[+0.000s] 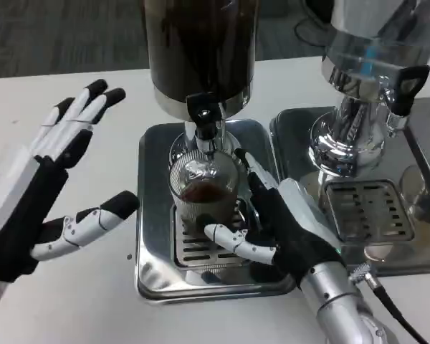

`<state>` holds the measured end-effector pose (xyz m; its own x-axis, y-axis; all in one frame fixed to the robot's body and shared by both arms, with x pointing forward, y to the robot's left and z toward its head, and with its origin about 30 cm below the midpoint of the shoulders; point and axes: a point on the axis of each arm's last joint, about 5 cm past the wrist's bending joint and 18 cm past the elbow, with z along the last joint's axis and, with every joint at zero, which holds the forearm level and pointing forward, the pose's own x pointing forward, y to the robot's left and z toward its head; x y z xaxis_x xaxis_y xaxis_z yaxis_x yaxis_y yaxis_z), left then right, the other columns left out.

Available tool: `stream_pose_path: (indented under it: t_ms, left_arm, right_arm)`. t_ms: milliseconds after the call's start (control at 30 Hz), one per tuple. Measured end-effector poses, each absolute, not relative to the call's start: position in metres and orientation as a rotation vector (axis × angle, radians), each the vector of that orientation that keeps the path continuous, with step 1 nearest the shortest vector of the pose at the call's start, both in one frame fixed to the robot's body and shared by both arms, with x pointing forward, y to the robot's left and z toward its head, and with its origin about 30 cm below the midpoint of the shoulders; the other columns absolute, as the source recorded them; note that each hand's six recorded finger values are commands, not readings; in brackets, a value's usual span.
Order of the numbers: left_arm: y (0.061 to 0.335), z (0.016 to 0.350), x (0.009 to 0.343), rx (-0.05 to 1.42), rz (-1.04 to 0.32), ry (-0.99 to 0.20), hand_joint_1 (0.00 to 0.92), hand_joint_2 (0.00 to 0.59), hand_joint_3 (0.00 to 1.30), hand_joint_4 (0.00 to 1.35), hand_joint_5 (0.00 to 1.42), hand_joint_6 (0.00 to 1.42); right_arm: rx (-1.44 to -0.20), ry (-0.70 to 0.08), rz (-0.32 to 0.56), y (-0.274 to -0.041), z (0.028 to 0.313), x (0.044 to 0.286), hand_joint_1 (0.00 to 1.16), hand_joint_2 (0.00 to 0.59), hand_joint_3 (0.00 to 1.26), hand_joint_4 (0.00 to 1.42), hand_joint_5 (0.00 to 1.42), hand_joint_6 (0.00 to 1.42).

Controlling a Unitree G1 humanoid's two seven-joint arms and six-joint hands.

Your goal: Grasp the cup under the faucet to collect the drink, then remove the cup.

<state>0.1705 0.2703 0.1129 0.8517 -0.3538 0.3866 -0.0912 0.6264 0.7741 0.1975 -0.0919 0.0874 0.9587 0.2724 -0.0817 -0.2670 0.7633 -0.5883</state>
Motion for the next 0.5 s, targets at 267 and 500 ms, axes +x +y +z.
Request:
stream_pose_path:
  t_ms: [267,500]
  left_arm:
    - [0.279,0.081,0.144,0.843,-0.046,-0.397,0.0,0.194,0.08,0.0,0.12,0.01]
    - [0.278,0.069,0.136,0.832,-0.026,-0.327,0.0,0.198,0.08,0.0,0.12,0.01]
  right_arm:
    - [-0.626,-0.015,0.309,-0.088,0.083,0.2,0.52,0.211,0.0,0.0,0.0,0.0]
    - [-0.601,-0.017,0.291,-0.083,0.08,0.2,0.54,0.2,0.0,0.0,0.0,0.05]
